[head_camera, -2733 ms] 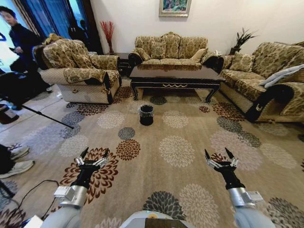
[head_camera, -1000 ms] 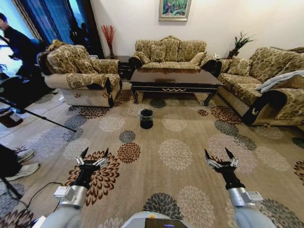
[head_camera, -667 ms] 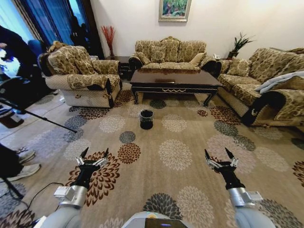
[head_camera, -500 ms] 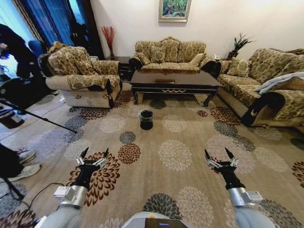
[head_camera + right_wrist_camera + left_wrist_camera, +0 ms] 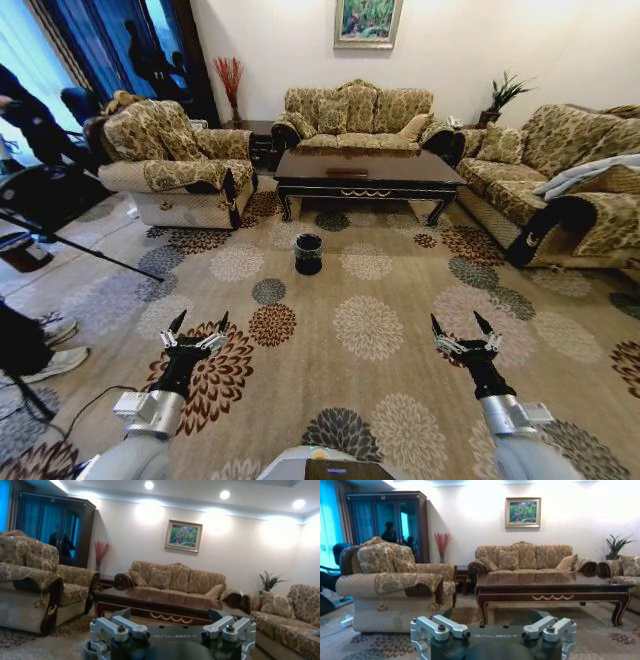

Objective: Move to the front of the table and pick up the trash from the floor, then place it into the trash bin.

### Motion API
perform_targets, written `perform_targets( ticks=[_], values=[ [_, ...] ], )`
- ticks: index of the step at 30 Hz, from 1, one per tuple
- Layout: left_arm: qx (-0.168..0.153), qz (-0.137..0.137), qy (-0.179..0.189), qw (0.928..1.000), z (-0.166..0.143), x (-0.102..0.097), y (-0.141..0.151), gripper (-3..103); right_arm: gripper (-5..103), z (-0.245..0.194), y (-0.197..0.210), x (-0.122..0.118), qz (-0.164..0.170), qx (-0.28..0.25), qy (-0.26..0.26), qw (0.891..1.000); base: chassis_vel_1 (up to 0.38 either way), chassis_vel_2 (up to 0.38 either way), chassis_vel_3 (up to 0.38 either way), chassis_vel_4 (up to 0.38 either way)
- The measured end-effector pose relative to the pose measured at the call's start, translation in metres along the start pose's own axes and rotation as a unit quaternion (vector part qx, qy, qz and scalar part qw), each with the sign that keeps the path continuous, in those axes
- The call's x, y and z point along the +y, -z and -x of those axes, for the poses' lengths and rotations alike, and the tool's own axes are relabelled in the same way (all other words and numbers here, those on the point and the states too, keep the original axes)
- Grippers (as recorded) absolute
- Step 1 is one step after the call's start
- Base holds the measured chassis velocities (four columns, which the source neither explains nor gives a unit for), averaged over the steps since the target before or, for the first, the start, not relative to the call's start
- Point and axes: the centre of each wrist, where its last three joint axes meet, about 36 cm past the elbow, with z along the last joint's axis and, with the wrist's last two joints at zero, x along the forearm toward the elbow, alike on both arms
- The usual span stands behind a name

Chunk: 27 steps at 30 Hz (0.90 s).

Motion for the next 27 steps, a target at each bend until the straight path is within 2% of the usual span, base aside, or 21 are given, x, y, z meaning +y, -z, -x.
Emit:
perform_targets(
  ticks=[27],
  values=[
    [0.0,0.0,0.0,1.0,0.0,0.0,0.0,100,100,0.0,0.0,0.0,0.0,0.0,0.0,1.0,0.0,0.0,0.0,0.0]
  ],
)
